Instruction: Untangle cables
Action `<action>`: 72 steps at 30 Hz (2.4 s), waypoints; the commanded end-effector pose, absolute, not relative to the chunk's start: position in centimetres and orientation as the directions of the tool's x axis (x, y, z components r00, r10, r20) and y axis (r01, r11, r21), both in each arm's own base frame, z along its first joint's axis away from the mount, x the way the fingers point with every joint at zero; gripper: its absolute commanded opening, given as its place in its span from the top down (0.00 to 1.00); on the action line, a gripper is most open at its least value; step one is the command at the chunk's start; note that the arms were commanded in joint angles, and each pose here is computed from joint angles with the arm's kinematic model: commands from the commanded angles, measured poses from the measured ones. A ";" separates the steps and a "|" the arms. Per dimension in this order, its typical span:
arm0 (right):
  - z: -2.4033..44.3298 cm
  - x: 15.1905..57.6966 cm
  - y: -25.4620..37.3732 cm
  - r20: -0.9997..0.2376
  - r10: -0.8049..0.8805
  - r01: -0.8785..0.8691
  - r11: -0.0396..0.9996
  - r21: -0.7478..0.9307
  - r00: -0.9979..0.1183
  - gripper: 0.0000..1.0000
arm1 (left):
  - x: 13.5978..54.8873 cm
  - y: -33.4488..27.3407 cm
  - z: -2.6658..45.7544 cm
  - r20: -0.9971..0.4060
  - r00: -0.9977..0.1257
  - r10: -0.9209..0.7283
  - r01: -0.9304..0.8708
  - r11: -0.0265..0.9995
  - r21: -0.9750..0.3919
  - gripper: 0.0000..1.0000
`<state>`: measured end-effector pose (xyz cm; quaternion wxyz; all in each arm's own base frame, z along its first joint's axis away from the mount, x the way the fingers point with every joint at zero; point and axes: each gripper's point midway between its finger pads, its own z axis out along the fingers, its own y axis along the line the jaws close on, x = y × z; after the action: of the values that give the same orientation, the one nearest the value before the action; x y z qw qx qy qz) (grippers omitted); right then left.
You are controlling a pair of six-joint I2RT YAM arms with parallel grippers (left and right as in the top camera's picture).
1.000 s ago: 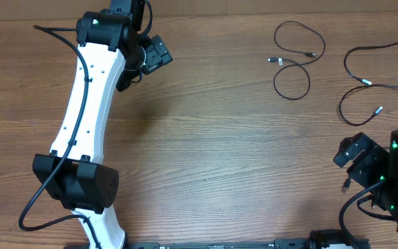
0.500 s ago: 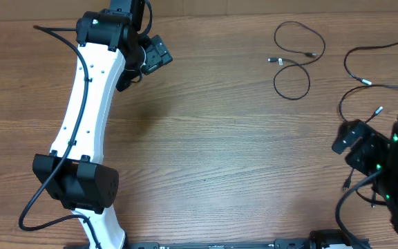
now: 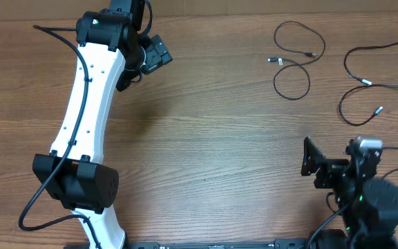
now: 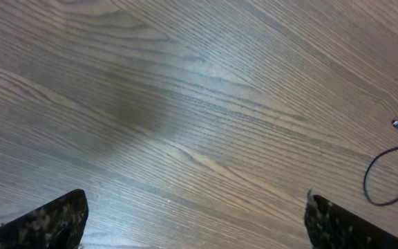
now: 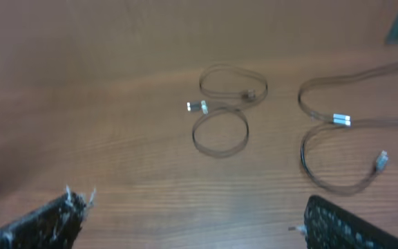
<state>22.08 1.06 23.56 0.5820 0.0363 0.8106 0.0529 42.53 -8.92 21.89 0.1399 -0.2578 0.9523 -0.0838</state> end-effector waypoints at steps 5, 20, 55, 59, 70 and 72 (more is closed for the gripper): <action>21.3 22.3 1.5 -0.989 0.064 -0.060 0.996 0.073 -0.135 0.00 | 42.6 -9.1 21.5 -0.220 -0.831 -0.511 -0.468 0.856 -0.221 0.00; 19.0 24.3 1.6 -0.997 0.073 -0.071 0.995 0.072 0.013 0.00 | 42.6 -9.1 21.5 -0.220 -0.831 -0.511 -0.468 0.856 -0.221 0.00; 16.9 24.6 1.8 -1.000 -0.010 -0.079 0.997 -0.008 -0.026 0.00 | 42.6 -9.1 21.5 -0.220 -0.831 -0.511 -0.468 0.856 -0.222 0.00; 17.0 24.6 1.7 -1.000 -0.011 -0.078 0.997 -0.009 -0.023 0.00 | 42.6 -9.1 21.5 -0.220 -0.831 -0.511 -0.468 0.856 -0.221 0.00; 17.0 24.6 1.7 -1.000 -0.011 -0.078 0.997 -0.009 -0.023 0.00 | 42.6 -9.1 21.5 -0.220 -0.831 -0.511 -0.468 0.856 -0.222 0.00; 17.0 24.6 1.7 -1.000 -0.011 -0.078 0.997 -0.009 -0.023 0.00 | 42.6 -9.1 21.5 -0.220 -0.831 -0.511 -0.468 0.856 -0.221 0.00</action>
<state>24.59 1.69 17.10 0.6961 -0.0297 0.7170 0.0237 42.54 -8.91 21.89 0.1401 -0.2578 0.9523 -0.0837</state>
